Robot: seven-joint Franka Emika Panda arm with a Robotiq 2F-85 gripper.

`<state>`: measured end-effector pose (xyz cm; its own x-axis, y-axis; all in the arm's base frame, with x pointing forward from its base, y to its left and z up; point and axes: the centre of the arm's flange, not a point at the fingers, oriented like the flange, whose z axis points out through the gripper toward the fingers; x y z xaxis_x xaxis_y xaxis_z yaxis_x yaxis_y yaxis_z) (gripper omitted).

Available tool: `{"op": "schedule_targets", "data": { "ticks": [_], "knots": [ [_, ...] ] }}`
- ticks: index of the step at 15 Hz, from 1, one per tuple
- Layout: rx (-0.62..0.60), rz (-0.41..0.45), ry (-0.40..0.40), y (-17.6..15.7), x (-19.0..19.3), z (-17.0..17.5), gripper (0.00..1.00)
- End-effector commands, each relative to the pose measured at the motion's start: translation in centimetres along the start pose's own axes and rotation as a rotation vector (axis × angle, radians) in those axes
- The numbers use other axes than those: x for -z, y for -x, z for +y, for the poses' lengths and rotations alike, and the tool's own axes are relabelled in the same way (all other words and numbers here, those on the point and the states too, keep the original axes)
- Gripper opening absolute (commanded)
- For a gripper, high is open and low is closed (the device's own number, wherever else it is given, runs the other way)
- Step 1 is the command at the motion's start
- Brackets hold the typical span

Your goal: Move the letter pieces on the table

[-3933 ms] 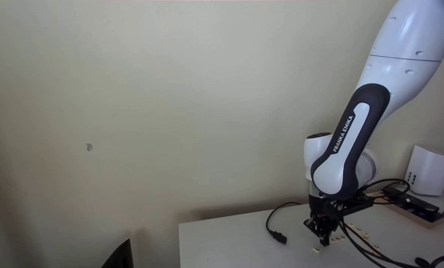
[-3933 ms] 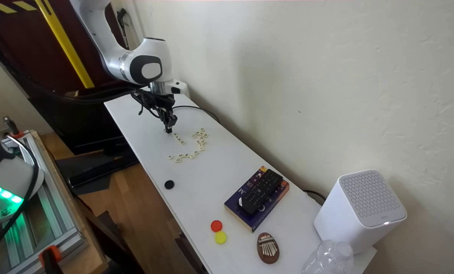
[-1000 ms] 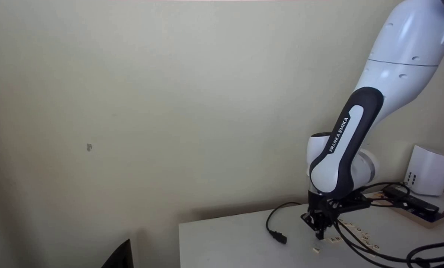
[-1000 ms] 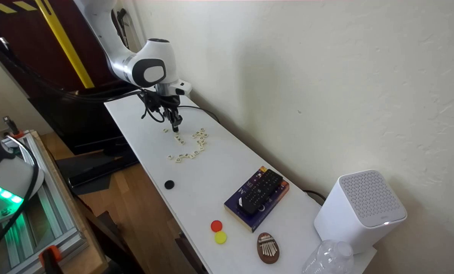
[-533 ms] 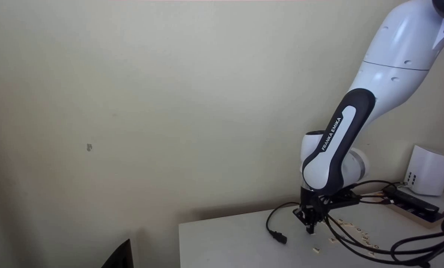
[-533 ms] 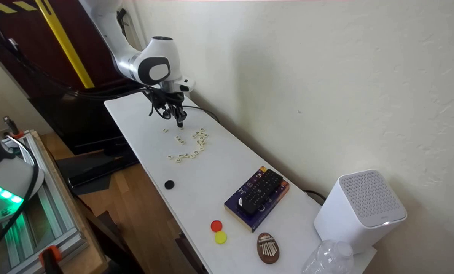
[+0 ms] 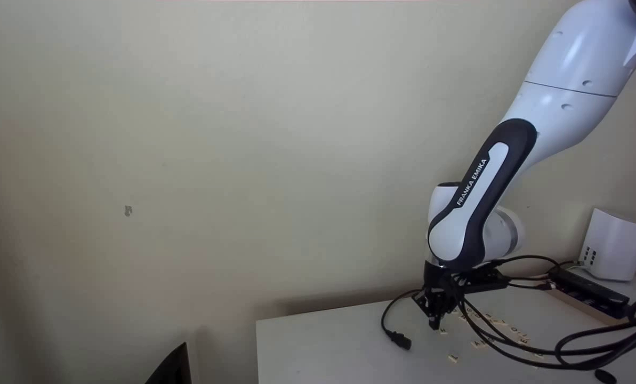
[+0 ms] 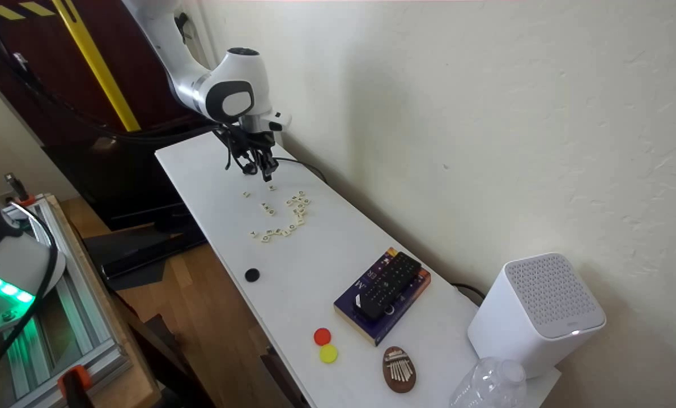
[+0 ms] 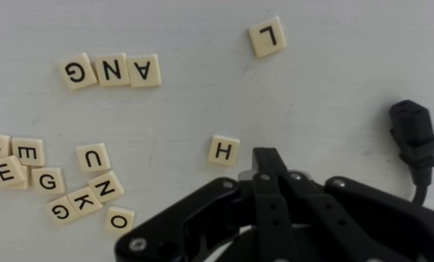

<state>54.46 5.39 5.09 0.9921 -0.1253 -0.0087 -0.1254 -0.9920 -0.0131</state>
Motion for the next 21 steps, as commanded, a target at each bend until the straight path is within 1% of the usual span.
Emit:
{"op": "schedule_targets", "data": {
  "ticks": [1,5,8,14,16,21],
  "knots": [
    [0.010,-0.038,-0.034,1.9,2.1,0.5,0.00],
    [0.104,-0.142,-0.045,2.8,1.8,-0.4,0.00],
    [0.155,-0.194,-0.047,3.2,1.6,-1.1,0.00],
    [0.174,-0.284,-0.031,3.6,0.2,-0.9,0.00],
    [0.167,-0.296,-0.027,3.7,-0.3,-0.8,0.00],
    [0.154,-0.282,-0.029,3.4,-1.2,-0.4,0.00]
  ]
}}
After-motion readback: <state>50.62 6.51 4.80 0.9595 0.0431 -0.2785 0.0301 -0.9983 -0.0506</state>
